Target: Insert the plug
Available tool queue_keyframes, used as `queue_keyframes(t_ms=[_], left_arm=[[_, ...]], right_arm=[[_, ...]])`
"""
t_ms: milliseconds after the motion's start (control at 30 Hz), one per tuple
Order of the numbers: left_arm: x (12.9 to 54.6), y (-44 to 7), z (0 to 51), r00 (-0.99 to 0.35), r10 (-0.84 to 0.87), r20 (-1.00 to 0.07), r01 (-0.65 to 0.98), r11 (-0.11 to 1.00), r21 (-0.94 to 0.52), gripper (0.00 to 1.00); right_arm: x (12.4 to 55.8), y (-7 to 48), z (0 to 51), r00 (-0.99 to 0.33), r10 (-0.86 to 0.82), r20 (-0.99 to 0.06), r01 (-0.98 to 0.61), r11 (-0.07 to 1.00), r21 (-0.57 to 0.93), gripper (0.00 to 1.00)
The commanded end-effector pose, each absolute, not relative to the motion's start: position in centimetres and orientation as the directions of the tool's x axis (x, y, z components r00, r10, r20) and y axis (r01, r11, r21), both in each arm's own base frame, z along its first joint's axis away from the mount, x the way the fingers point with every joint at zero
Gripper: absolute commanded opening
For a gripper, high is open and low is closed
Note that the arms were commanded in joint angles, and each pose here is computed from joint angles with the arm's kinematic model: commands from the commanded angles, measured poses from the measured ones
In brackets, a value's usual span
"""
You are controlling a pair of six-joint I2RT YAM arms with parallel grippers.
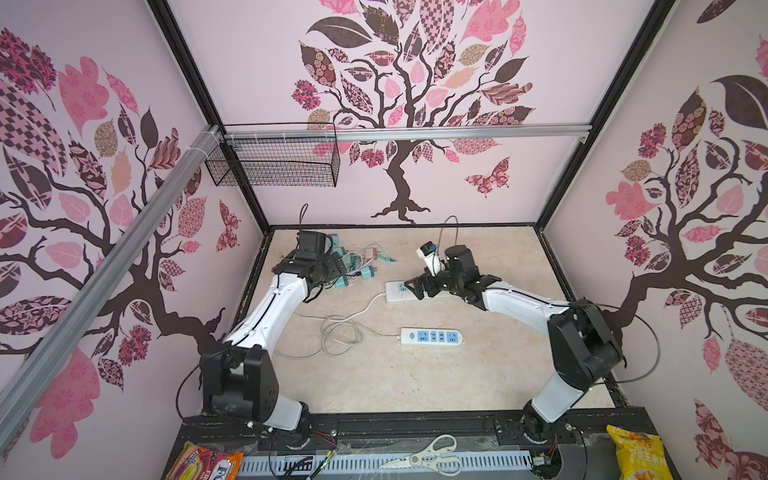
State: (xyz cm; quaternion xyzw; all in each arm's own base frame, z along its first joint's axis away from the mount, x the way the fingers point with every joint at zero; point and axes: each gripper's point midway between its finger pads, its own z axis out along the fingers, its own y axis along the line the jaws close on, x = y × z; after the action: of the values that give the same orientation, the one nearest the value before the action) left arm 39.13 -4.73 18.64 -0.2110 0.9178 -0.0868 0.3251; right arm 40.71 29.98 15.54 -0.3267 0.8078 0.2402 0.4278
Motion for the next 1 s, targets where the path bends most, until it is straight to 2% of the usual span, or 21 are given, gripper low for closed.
queue_keyframes(t_ms=[0,133,333,533,567,833,967], left_arm=[[37.2,-4.7,17.0,-0.707,-0.489,-0.511,-0.351,0.87,-0.347,0.96],[35.6,-3.6,17.5,-0.68,-0.512,-0.524,-0.371,0.858,-0.356,0.98],[34.6,-2.7,17.6,-0.663,-0.527,-0.532,-0.388,0.849,-0.358,0.98],[34.3,-3.2,16.3,-0.684,-0.539,-0.492,-0.393,0.84,-0.375,0.98],[34.2,-3.2,16.2,-0.686,-0.539,-0.489,-0.393,0.84,-0.374,0.98],[34.1,-3.3,15.3,-0.69,-0.546,-0.475,-0.399,0.834,-0.38,0.98],[34.5,-3.7,14.7,-0.702,-0.551,-0.451,-0.402,0.83,-0.387,0.98]], right_arm=[[42.3,32.8,12.2,-0.194,-0.602,-0.775,-0.854,0.492,-0.169,1.0],[45.1,35.8,9.8,-0.09,-0.703,-0.705,-0.886,0.38,-0.265,1.0],[48.1,39.6,8.6,-0.021,-0.705,-0.709,-0.903,0.317,-0.289,0.99],[49.6,42.1,6.7,0.03,-0.716,-0.698,-0.912,0.267,-0.313,0.94],[49.6,42.4,4.8,0.023,-0.73,-0.683,-0.92,0.253,-0.301,0.94],[49.2,44.8,2.5,0.08,-0.743,-0.665,-0.931,0.183,-0.317,0.86],[48.5,45.5,1.2,0.083,-0.746,-0.661,-0.938,0.165,-0.305,0.78]])
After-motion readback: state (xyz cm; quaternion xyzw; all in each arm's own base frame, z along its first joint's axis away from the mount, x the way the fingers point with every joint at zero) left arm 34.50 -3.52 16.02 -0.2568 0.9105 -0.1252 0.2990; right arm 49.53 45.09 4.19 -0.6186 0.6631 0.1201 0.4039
